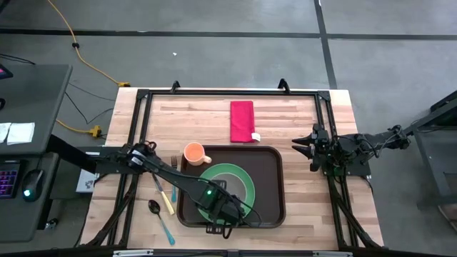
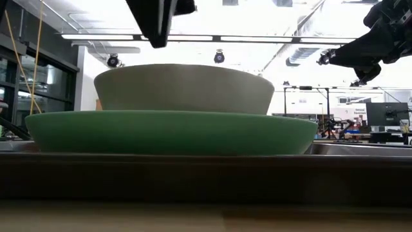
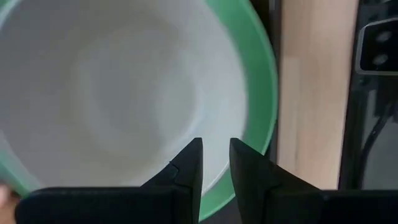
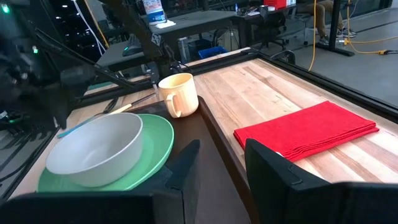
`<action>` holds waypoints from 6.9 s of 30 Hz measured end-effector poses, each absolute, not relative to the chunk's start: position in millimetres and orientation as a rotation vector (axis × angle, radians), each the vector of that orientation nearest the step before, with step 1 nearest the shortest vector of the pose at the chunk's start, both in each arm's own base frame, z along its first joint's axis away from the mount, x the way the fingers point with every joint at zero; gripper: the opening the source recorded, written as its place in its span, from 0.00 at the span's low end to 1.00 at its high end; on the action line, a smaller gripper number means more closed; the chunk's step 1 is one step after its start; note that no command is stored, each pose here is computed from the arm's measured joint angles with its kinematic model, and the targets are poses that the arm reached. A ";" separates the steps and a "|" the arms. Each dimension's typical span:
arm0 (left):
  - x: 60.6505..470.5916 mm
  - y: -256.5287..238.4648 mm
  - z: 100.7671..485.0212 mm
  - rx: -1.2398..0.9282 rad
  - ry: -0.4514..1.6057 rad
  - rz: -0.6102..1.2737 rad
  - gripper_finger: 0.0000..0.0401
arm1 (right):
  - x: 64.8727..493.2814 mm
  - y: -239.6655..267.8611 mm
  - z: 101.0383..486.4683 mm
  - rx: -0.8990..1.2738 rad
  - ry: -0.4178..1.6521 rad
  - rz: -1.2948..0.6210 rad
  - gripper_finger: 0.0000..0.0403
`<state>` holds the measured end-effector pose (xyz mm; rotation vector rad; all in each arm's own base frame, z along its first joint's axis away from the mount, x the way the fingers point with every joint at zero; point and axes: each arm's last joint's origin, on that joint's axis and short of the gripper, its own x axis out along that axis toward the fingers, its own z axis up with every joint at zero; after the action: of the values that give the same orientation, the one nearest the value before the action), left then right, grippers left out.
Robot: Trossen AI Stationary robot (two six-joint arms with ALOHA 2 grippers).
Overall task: Set up tray
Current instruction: Put the red table napkin on the black serving tray to the right of the green plate
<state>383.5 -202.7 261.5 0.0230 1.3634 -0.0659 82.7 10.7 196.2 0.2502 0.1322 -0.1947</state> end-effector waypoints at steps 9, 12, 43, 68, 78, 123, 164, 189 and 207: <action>376.8 -197.5 304.8 0.032 1.294 -0.033 0.27 | 82.6 10.7 196.0 0.249 0.135 -0.195 0.26; 375.3 -196.2 320.4 0.028 1.258 -0.030 0.27 | 82.6 10.7 195.9 0.249 0.136 -0.195 0.26; 358.2 -176.5 357.8 0.143 1.230 0.062 0.27 | 82.5 10.4 195.7 0.376 0.123 -0.213 0.26; 328.7 -149.6 407.6 0.183 1.065 0.121 0.27 | 82.8 10.5 197.7 0.388 0.103 -0.208 0.26; 316.8 -143.0 422.3 0.199 1.015 0.133 0.27 | 83.1 10.6 199.6 0.395 0.085 -0.204 0.26; 312.0 -149.9 393.3 0.304 1.069 0.250 0.27 | 83.3 10.6 201.1 0.392 0.069 -0.204 0.26; 257.6 -119.3 403.1 0.357 0.997 0.341 0.27 | 83.5 10.6 203.0 0.399 0.051 -0.201 0.26; 236.8 -108.2 388.8 0.308 0.925 0.325 0.27 | 83.7 9.6 206.8 0.440 0.002 -0.231 0.26; 210.2 -92.6 357.0 0.221 0.840 0.388 0.27 | 94.3 10.8 212.3 0.422 -0.037 -0.296 0.26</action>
<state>210.2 -92.6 357.0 0.2207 0.8399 0.3884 94.3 10.8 212.3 0.4220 -0.0372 -0.2958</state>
